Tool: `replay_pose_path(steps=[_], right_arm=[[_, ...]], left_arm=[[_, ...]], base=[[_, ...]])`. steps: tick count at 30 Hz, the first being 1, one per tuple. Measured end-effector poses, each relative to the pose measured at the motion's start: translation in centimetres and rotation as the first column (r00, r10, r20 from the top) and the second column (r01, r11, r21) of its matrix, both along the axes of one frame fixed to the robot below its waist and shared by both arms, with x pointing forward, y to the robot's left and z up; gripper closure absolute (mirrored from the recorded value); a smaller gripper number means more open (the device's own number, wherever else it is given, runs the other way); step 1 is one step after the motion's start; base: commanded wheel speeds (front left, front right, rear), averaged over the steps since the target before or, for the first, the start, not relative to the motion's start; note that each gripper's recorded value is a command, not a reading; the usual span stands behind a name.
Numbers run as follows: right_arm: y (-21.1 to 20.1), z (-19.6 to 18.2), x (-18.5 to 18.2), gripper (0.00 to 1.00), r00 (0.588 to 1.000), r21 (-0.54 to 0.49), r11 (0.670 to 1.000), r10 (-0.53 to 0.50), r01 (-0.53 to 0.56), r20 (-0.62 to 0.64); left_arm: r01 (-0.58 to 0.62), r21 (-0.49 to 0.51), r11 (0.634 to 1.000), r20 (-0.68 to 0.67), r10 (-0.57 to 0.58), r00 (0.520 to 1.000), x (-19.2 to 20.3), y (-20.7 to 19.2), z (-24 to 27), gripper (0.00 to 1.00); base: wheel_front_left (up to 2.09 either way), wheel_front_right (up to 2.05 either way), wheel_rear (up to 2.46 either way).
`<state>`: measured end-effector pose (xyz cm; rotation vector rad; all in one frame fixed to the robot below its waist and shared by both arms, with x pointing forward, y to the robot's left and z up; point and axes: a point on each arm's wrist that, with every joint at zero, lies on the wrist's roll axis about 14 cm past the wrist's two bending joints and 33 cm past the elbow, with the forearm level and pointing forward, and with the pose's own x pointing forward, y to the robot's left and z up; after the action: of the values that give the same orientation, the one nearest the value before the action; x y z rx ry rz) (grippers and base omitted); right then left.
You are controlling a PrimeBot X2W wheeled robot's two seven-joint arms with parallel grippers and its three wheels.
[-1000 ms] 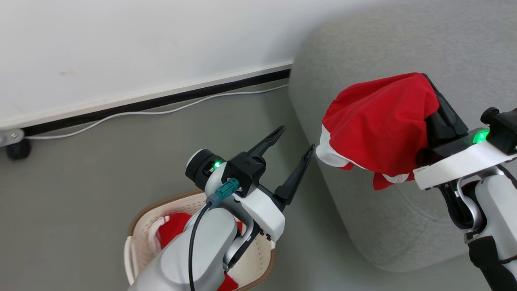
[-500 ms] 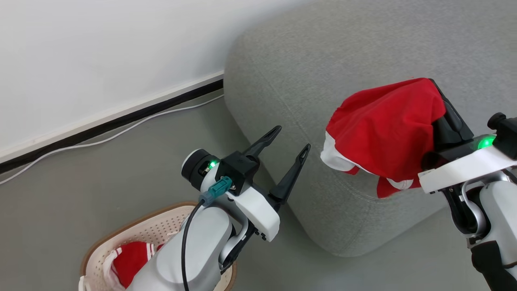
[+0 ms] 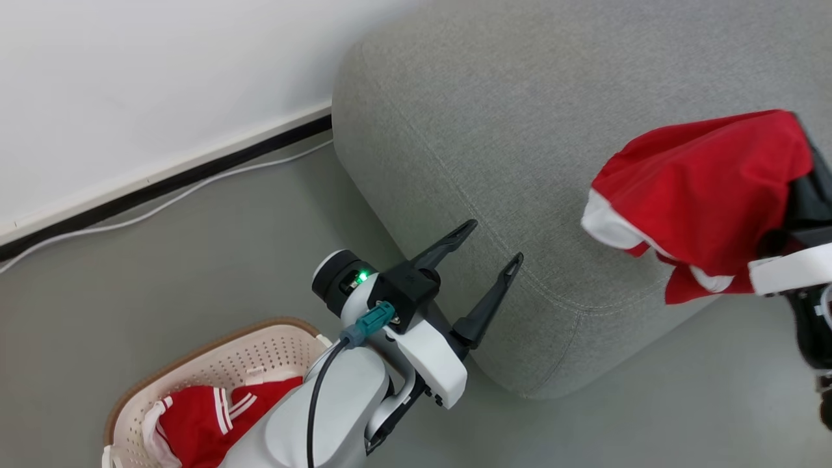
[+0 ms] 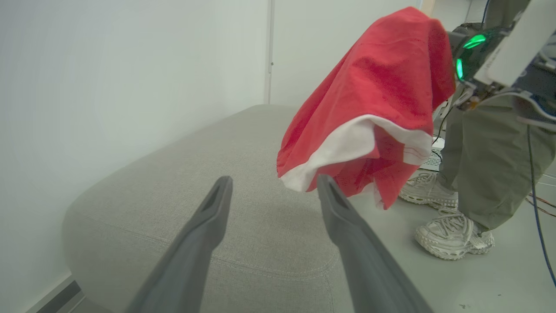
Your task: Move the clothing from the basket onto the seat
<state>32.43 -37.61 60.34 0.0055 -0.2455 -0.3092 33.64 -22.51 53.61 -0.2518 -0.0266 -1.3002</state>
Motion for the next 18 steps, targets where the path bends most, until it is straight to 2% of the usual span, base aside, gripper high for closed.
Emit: replay_pose_path(steps=[5, 14, 18], right_arm=[[-2.5, 0.8, 1.1, 1.00, 0.999, -0.047, 0.998, -0.050, 0.049, -0.018], [-6.3, 2.0, 5.6, 1.00, 0.993, -0.140, 0.985, -0.104, 0.096, -0.054], [-6.9, 2.2, 8.4, 1.00, 0.993, -0.188, 0.979, -0.097, 0.082, -0.074]], left_arm=[[0.036, -0.008, 0.999, -0.021, -0.036, 0.999, -0.2, -0.3, -0.9, 0.00], [0.021, -0.006, 1.000, -0.040, -0.022, 0.999, 1.7, 0.1, -2.6, 0.00], [0.004, -0.013, 1.000, -0.045, -0.004, 0.999, 3.0, 0.4, -3.2, 0.00]], base=[[0.00, 0.00, 0.00], [0.00, 0.00, 0.00], [0.00, 0.00, 0.00]])
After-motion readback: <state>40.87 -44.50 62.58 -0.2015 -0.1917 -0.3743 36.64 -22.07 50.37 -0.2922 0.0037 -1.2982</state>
